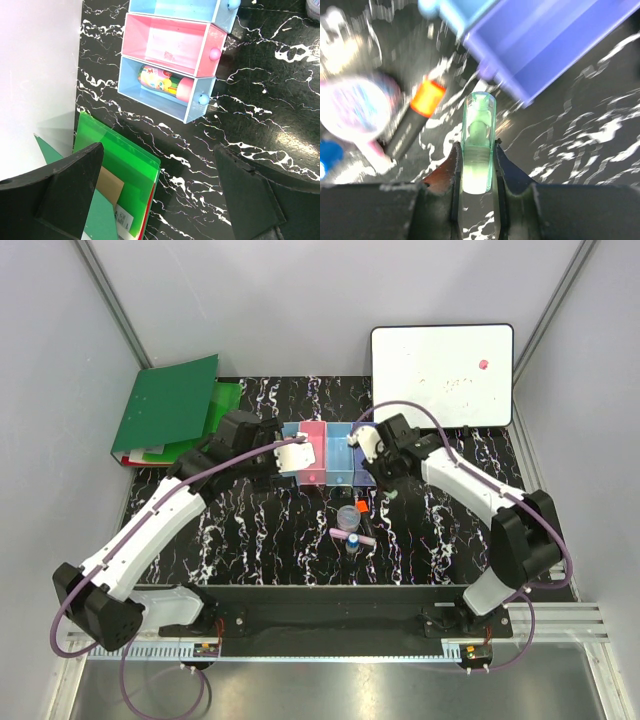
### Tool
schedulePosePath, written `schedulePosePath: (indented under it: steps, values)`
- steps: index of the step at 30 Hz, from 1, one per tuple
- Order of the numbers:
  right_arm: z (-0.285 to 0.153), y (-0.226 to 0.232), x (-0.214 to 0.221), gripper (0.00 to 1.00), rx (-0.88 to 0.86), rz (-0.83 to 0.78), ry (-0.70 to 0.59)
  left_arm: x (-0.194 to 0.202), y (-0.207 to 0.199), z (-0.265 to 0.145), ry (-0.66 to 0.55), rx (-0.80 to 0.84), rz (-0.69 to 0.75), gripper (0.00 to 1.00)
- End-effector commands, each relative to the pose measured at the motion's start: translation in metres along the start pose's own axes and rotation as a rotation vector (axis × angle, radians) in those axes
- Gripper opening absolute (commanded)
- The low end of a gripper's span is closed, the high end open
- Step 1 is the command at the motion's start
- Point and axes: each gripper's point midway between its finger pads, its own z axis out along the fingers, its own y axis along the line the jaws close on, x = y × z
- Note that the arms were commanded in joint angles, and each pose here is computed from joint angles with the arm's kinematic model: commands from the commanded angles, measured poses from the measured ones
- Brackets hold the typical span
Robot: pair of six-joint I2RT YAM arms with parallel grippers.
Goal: Sort the stationery into containers
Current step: Pick up the stationery from the center of the board, then place the stationery in the storage box.
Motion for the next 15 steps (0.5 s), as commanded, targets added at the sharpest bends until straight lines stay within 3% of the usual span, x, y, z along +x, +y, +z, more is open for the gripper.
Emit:
schedulePosePath:
  steps: [1, 6, 15]
  values:
    - [-0.03, -0.016, -0.05, 0.0, 0.061, 0.054, -0.127, -0.01, 0.01, -0.009, -0.041, -0.049, 0.001, 0.99]
    - [-0.027, -0.024, -0.08, 0.0, 0.061, 0.099, -0.166, -0.011, 0.011, -0.009, -0.045, -0.05, 0.0, 0.99]
    - [0.017, -0.046, -0.107, 0.0, 0.035, 0.206, -0.15, -0.013, 0.006, -0.01, -0.059, -0.039, -0.021, 0.99]
